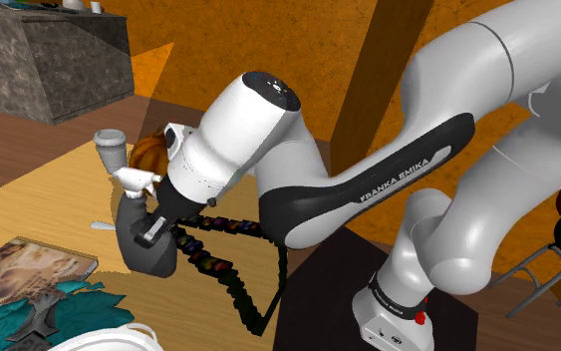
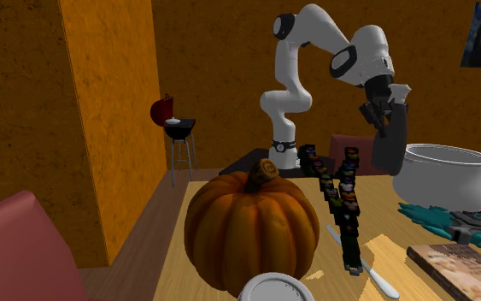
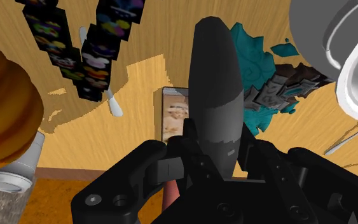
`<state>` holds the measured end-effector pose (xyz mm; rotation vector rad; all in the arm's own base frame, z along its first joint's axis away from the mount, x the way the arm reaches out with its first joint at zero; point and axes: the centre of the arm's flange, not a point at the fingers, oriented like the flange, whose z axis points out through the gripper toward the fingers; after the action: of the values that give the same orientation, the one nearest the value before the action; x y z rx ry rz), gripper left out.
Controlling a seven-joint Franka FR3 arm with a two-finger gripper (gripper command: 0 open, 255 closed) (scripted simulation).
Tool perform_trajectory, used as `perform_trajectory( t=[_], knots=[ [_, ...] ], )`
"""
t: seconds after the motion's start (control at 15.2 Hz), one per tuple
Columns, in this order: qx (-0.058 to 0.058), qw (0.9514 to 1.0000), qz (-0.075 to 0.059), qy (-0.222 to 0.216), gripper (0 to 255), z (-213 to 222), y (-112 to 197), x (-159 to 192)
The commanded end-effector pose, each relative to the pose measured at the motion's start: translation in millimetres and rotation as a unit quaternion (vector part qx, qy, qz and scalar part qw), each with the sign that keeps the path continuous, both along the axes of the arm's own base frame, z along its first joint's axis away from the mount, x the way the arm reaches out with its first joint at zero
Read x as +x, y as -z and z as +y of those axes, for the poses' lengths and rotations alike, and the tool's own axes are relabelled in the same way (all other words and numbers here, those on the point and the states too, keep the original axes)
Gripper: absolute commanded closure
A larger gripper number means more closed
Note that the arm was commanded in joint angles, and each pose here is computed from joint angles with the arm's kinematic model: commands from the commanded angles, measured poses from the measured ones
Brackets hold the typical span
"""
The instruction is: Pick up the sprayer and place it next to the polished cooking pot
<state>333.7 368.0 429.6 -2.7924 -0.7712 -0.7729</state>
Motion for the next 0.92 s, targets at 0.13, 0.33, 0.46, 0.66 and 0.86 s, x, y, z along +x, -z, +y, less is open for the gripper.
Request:
perform_trajectory(
  t=[0.13, 0.33, 0.46, 0.66, 0.86],
  knots=[
    [0.0, 1.0, 0.0, 0.0, 255, -0.2, 22.5, -0.6],
    [0.0, 1.0, 0.0, 0.0, 255, -0.2, 38.4, -0.6],
    [0.0, 1.0, 0.0, 0.0, 255, -0.2, 48.9, -0.6],
    [0.0, 1.0, 0.0, 0.0, 255, -0.2, 64.8, -0.6],
    [0.0, 1.0, 0.0, 0.0, 255, -0.2, 80.6, -0.6]
  ],
)
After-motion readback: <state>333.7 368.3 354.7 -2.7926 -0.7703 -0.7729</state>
